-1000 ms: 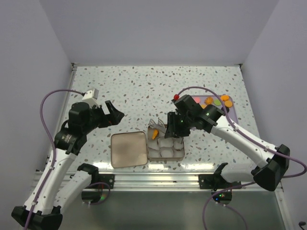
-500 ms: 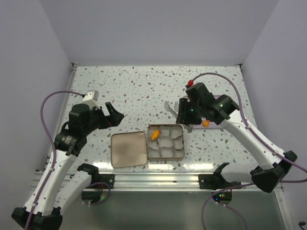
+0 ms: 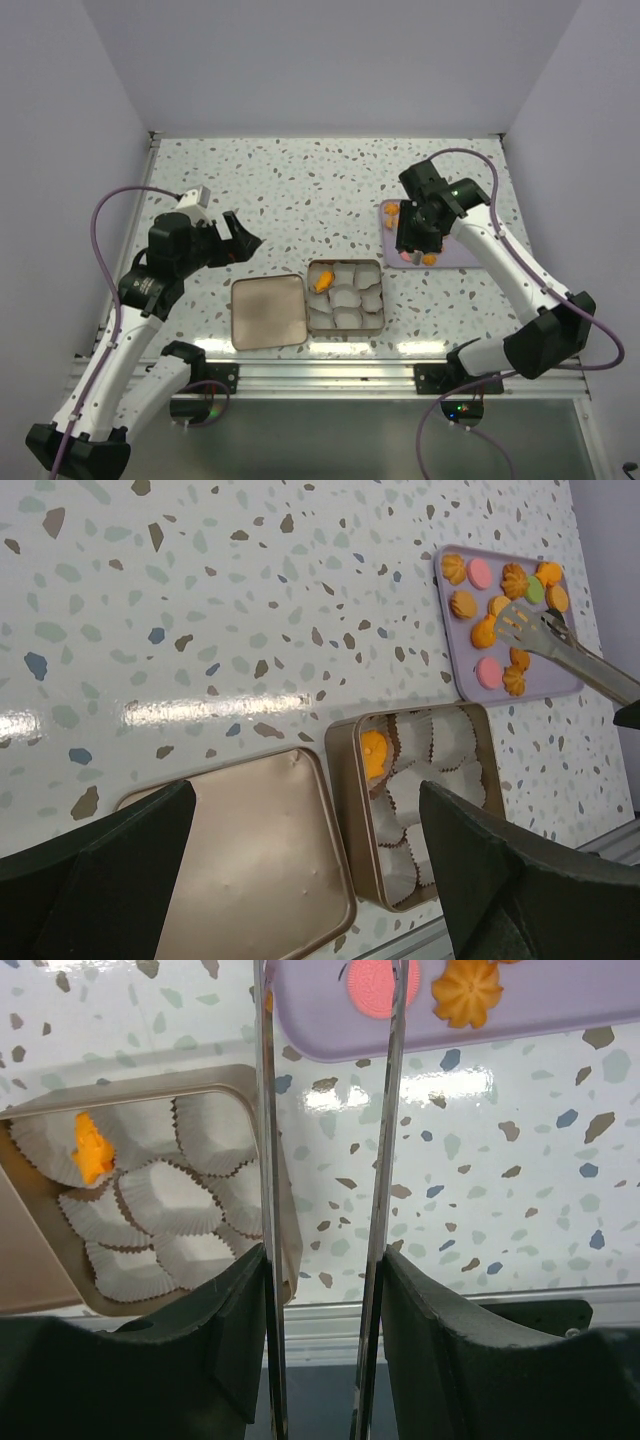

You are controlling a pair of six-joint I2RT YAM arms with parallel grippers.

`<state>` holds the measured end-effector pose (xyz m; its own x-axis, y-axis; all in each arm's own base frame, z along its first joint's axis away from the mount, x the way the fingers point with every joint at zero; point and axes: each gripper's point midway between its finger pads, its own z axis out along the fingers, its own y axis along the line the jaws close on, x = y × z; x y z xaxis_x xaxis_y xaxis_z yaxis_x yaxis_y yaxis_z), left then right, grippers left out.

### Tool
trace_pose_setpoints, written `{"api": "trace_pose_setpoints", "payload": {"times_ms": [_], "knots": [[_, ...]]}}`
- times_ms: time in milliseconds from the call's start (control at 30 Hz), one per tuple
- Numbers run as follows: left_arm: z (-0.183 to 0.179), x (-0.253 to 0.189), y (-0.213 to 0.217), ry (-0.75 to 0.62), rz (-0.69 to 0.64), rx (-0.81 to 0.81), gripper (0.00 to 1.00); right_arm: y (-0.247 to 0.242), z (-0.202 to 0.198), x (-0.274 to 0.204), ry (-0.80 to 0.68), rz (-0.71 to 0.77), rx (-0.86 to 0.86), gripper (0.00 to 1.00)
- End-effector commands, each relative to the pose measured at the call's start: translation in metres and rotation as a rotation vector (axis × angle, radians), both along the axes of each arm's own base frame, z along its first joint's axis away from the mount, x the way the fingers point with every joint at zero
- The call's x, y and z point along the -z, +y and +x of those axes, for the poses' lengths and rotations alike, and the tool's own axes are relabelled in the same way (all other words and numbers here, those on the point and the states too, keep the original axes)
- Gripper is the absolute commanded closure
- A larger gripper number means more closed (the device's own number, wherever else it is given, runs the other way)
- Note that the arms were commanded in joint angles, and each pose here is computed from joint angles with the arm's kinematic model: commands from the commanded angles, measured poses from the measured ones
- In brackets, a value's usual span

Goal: Pack the cookies

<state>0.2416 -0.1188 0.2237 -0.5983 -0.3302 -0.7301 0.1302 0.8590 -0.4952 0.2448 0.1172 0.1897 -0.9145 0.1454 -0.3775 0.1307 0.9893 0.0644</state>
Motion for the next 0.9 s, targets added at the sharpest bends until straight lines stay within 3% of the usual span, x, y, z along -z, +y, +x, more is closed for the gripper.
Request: {"api": "trace_pose_setpoints", "payload": {"times_ms": [0, 867], "knots": [[0.005, -0.021, -0.005, -0.077, 0.002, 0.038, 0.00, -0.007, 0.004, 0.008, 0.023, -0.038, 0.017, 0.52], [0.028, -0.009, -0.003, -0.056, 0.095, 0.047, 0.00, -0.005, 0.039, 0.057, 0.140, -0.038, 0.070, 0.51]]}}
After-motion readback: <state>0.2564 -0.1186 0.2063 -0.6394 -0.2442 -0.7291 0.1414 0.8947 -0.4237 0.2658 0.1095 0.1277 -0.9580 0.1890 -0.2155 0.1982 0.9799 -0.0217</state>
